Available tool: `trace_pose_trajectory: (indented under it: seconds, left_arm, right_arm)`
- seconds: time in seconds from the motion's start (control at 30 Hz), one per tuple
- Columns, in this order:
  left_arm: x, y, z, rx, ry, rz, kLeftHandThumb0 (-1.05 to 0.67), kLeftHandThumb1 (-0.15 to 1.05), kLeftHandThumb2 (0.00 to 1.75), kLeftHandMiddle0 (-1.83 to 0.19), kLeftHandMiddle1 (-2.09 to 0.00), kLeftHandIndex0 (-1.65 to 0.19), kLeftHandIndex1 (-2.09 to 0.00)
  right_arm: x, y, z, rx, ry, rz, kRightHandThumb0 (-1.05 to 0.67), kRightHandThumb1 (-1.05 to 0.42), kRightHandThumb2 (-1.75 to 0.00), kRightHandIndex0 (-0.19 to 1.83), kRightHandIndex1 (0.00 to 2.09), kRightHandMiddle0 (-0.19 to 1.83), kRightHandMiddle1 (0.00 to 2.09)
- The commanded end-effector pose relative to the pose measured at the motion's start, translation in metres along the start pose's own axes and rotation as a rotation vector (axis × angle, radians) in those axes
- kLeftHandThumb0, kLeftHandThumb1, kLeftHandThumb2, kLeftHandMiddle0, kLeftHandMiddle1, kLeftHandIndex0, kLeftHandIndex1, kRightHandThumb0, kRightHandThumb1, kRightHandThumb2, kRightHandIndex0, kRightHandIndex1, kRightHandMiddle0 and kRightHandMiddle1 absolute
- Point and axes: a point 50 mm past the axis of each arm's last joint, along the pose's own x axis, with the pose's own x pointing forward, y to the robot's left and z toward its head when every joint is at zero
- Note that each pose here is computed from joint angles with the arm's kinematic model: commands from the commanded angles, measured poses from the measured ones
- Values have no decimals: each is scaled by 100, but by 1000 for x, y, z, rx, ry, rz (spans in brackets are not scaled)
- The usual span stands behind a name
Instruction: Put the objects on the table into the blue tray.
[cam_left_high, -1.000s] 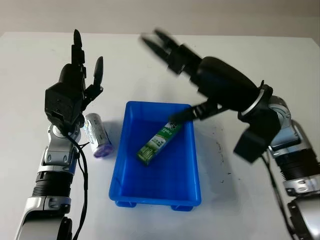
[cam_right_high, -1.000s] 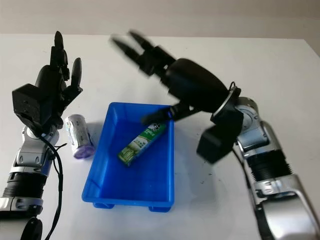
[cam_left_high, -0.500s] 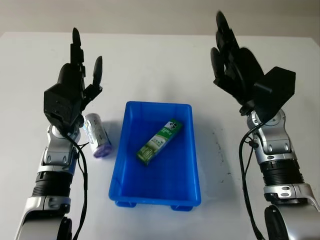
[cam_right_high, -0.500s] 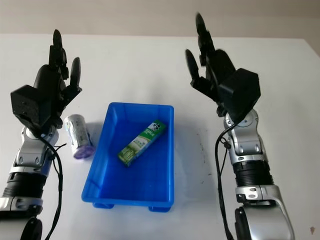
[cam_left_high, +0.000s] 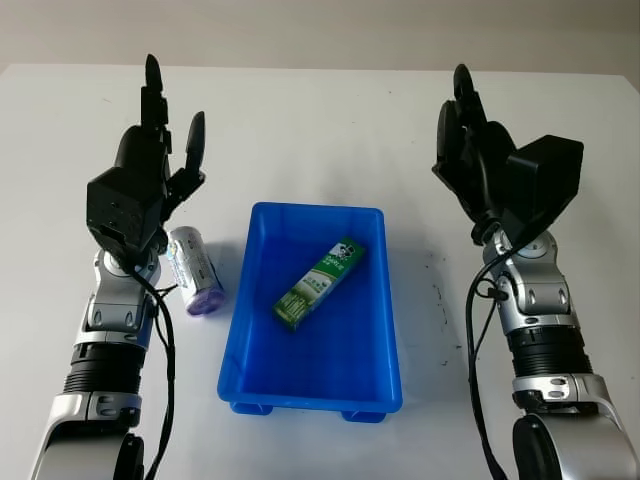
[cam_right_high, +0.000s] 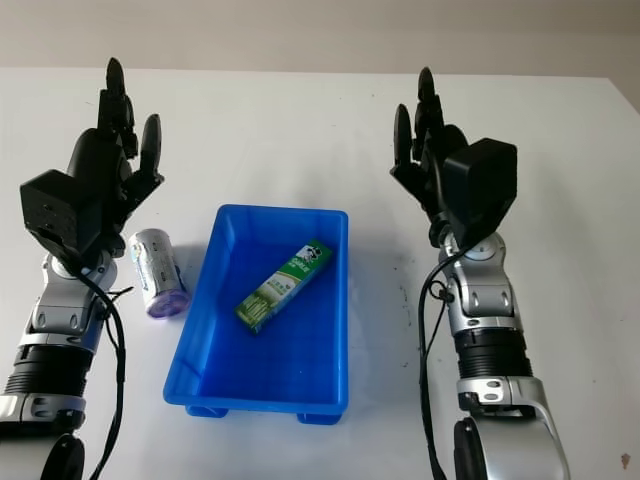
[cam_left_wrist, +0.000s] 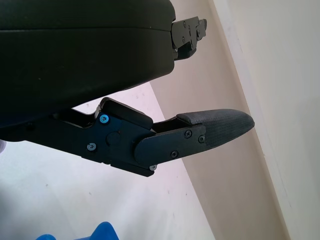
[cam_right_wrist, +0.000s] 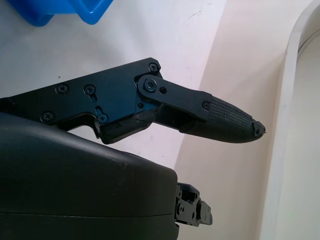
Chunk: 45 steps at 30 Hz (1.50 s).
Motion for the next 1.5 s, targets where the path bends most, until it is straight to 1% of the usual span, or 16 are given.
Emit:
trace_pose_trajectory:
  seconds: [0.0, 0.43, 0.53, 0.6, 0.7, 0.77, 0.83, 0.87, 0.97, 1.03, 1.07, 1.2, 1.3, 1.37, 1.43, 1.47]
  left_arm:
    - [1, 4, 2, 12, -10, 9, -76, 105, 66, 19, 0, 19, 0]
    - [1, 6, 3, 27, -16, 9, -75, 105, 66, 19, 0, 19, 0]
    - [0, 12, 4, 62, -26, 2, -75, 105, 66, 19, 0, 19, 0]
    - [-1, 22, 7, 114, -36, -12, -72, 105, 63, 19, -1, 19, -1]
    - [3, 45, 19, 211, -69, -83, -68, 105, 49, 14, -5, 14, -4]
    - [6, 62, 28, 285, -69, -128, -68, 105, 39, 11, -6, 11, -6]
    - [6, 78, 36, 324, -51, -188, -67, 105, 20, 7, -6, 8, -7]
    - [6, 86, 41, 354, -29, -225, -66, 103, 14, 10, -5, 9, -6]
    - [3, 100, 56, 505, 18, -325, -68, 97, 6, 14, -4, 12, -5]
    - [1, 105, 64, 585, 46, -388, -69, 94, 4, 16, -3, 14, -4]
    - [1, 106, 67, 609, 51, -421, -66, 91, 4, 17, -3, 14, -4]
    - [-3, 106, 76, 676, 65, -535, -68, 84, 3, 19, 0, 18, -2]
    - [-7, 104, 81, 769, 54, -610, -64, 81, 3, 19, 0, 19, 0]
    - [-9, 101, 84, 864, 47, -647, -68, 82, 4, 19, 0, 19, 0]
    - [-10, 97, 84, 914, 31, -686, -66, 79, 4, 19, 0, 19, 0]
    - [-11, 95, 83, 950, 8, -709, -65, 79, 4, 19, 0, 19, 0]
  right_arm:
    - [-2, -1, -6, 12, 23, -7, -78, -105, -76, -19, 0, -19, 0]
    - [-2, -1, -5, 24, 25, 19, -78, -105, -74, -19, 0, -19, 0]
    - [-3, 0, -5, 27, 25, 23, -77, -105, -74, -19, 0, -19, 0]
    - [-3, -1, -5, 27, 26, 24, -77, -105, -74, -19, 0, -19, 0]
    - [-4, -1, -4, 33, 27, 19, -78, -105, -74, -19, 0, -19, 0]
    - [-5, -1, -4, 33, 27, 18, -78, -105, -73, -19, 0, -19, 0]
    - [-6, -2, -4, 36, 31, 19, -77, -105, -74, -19, 0, -19, 0]
    - [-6, -2, -4, 38, 33, 22, -77, -105, -74, -19, 0, -19, 0]
    - [-6, -1, -6, 47, 38, 32, -76, -105, -75, -19, 0, -19, 0]
    - [-5, -1, -6, 50, 42, 36, -75, -105, -75, -19, 0, -19, 0]
    - [-5, -1, -6, 46, 41, 39, -75, -105, -75, -19, 0, -19, 0]
    - [-4, -1, -6, 39, 41, 43, -74, -105, -76, -19, 0, -19, 0]
    - [-4, -1, -6, 42, 41, 44, -74, -105, -76, -19, 0, -19, 0]
    - [-4, -2, -6, 43, 42, 44, -74, -105, -76, -19, 0, -19, 0]
    - [-4, -2, -6, 45, 43, 44, -74, -105, -76, -19, 0, -19, 0]
    - [-4, -3, -6, 44, 44, 43, -74, -105, -76, -19, 0, -19, 0]
